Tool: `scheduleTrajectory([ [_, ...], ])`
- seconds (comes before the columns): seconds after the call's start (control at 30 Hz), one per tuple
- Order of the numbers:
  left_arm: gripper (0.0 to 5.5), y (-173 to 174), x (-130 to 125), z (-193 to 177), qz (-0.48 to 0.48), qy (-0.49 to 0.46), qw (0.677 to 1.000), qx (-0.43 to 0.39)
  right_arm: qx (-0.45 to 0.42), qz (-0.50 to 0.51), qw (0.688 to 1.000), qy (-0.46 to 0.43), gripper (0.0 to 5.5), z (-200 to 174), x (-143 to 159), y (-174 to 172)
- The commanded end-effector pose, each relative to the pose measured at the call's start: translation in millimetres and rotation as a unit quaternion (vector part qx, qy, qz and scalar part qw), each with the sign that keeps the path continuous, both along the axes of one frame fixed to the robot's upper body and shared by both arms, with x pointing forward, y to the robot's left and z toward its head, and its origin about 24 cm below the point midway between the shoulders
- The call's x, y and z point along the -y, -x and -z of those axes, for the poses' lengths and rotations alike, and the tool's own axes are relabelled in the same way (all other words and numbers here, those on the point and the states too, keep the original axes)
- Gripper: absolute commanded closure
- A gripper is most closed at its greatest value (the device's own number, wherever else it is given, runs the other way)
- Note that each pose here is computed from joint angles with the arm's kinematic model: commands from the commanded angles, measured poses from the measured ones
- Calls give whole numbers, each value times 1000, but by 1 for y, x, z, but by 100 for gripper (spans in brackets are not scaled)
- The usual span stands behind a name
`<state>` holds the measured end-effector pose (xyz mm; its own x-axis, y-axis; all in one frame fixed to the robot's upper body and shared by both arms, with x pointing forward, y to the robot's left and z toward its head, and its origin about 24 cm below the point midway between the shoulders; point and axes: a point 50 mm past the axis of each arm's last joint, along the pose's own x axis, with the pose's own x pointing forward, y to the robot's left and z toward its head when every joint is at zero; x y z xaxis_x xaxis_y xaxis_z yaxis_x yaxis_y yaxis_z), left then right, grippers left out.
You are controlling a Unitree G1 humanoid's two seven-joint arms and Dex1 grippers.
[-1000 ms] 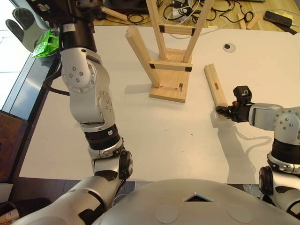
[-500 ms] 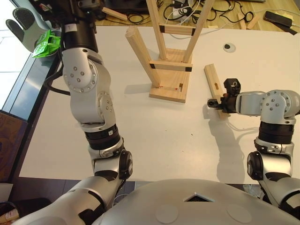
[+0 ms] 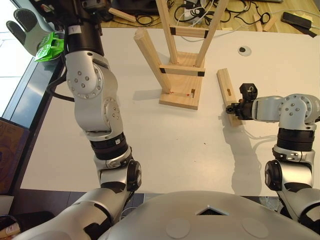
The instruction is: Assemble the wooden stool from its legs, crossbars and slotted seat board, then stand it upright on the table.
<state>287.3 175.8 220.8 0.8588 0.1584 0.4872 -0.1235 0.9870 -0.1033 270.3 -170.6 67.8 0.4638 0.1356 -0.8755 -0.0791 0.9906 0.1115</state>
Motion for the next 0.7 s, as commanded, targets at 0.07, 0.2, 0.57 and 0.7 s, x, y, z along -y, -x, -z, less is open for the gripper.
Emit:
scheduleTrajectory([
  [0.07,99,-3,-3,-5,-4,-7,1000,5,16,13,1000,-5,344,-5,-7,-1],
  [0.2,99,-4,-7,-10,-9,-14,1000,13,88,46,995,18,345,-28,-8,-11],
  [0.57,99,-11,-15,-24,-1,-33,999,29,354,86,929,70,345,-79,-4,-35],
  [0.7,99,-18,-17,-35,50,-9,998,40,548,30,835,37,345,-138,-5,-47],
])
